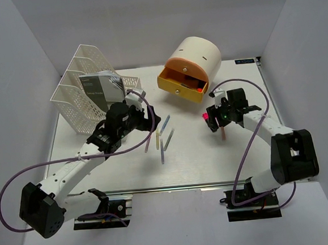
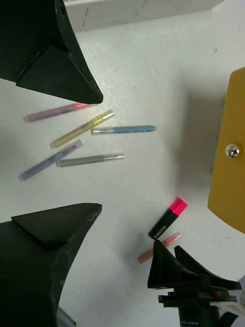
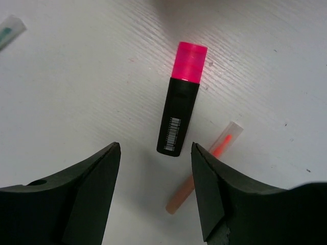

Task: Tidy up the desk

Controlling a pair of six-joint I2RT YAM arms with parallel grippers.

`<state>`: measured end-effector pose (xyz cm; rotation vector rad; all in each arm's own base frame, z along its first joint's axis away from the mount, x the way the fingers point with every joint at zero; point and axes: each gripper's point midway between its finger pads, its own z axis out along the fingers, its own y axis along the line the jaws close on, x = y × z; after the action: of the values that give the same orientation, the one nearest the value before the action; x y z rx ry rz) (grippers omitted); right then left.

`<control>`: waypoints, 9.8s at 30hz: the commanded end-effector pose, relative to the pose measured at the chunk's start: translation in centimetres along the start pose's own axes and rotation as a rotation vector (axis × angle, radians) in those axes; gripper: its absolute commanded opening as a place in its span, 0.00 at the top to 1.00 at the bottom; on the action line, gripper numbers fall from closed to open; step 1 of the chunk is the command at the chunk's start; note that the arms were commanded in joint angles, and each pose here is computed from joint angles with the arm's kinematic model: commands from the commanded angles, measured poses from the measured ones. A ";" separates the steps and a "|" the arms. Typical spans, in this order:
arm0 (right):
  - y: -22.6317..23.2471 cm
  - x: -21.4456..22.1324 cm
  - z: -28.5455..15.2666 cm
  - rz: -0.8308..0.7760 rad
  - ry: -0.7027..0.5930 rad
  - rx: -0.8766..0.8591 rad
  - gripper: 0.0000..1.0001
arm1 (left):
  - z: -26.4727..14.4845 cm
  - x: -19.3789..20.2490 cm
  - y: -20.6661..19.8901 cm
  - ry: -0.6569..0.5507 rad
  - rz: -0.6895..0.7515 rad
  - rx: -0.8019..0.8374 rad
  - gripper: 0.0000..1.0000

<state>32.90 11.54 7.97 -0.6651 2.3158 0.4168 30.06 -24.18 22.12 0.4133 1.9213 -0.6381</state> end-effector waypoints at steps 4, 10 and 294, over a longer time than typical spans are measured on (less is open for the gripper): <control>-1.9 -1.6 2.3 -0.063 -0.010 0.094 0.37 | -2.7 -2.6 0.8 -0.098 0.119 -0.065 0.12; -2.3 -0.8 4.4 -0.044 0.027 0.096 0.38 | -3.5 -3.3 1.2 -0.135 0.116 -0.091 0.12; -1.2 -7.6 -9.3 0.231 -0.409 -0.301 0.41 | 21.8 2.7 3.6 -0.157 -0.669 0.013 0.24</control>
<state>32.16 9.65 19.73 -0.3848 1.9322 1.0437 46.78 -34.74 5.91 -0.3475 1.9635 -1.0748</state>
